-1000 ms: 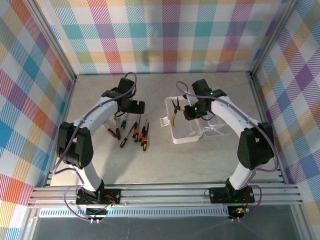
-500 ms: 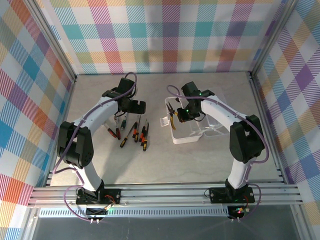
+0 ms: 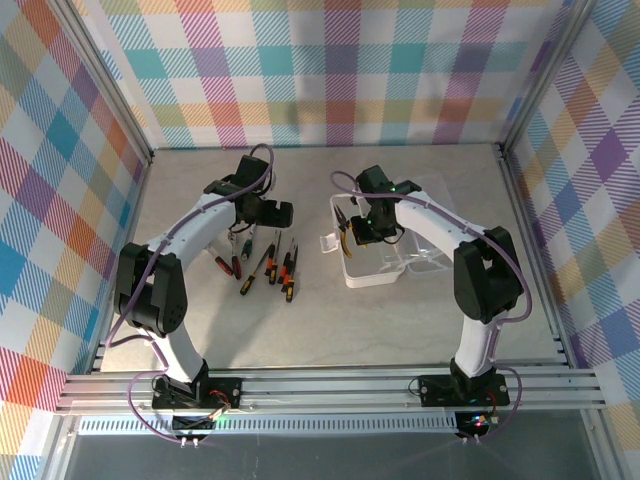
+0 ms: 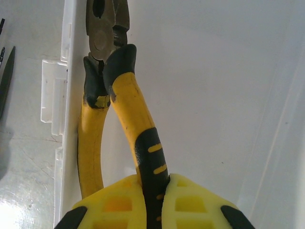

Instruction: Pack the tool kit

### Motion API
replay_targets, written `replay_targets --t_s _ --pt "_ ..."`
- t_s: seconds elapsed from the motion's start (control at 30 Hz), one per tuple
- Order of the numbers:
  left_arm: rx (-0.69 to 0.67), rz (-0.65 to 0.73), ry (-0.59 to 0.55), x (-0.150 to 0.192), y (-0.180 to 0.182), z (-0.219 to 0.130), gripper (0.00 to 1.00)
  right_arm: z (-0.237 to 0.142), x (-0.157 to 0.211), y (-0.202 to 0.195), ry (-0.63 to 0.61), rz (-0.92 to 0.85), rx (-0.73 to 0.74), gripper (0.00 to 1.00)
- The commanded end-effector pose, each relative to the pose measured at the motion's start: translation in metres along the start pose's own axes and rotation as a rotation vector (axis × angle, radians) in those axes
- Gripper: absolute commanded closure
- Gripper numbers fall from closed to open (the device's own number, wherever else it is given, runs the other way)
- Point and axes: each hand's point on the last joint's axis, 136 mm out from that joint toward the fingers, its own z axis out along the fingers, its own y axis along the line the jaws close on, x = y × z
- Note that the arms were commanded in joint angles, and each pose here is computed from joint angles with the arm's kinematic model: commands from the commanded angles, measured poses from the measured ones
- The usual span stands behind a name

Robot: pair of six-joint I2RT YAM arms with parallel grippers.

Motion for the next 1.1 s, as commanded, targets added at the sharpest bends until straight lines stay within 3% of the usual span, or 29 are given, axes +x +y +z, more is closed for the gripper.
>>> replay_targets --t_s 0.0,0.7,0.87,1.07 --pt "0.012 -0.011 -0.013 -0.002 0.001 -0.003 0.00 0.000 -0.004 0.001 -0.028 0.041 0.005 1.00" --pt "0.028 -0.019 -0.004 -0.002 -0.002 -0.001 0.00 0.018 0.008 -0.014 0.013 0.062 0.157 1.00" --pt "0.020 -0.018 0.002 -0.002 -0.001 -0.001 0.00 0.020 0.008 -0.011 0.021 0.051 0.150 0.79" --pt "-0.011 -0.019 0.002 -0.003 0.008 -0.005 0.00 0.011 0.001 -0.001 -0.001 0.034 0.110 0.71"
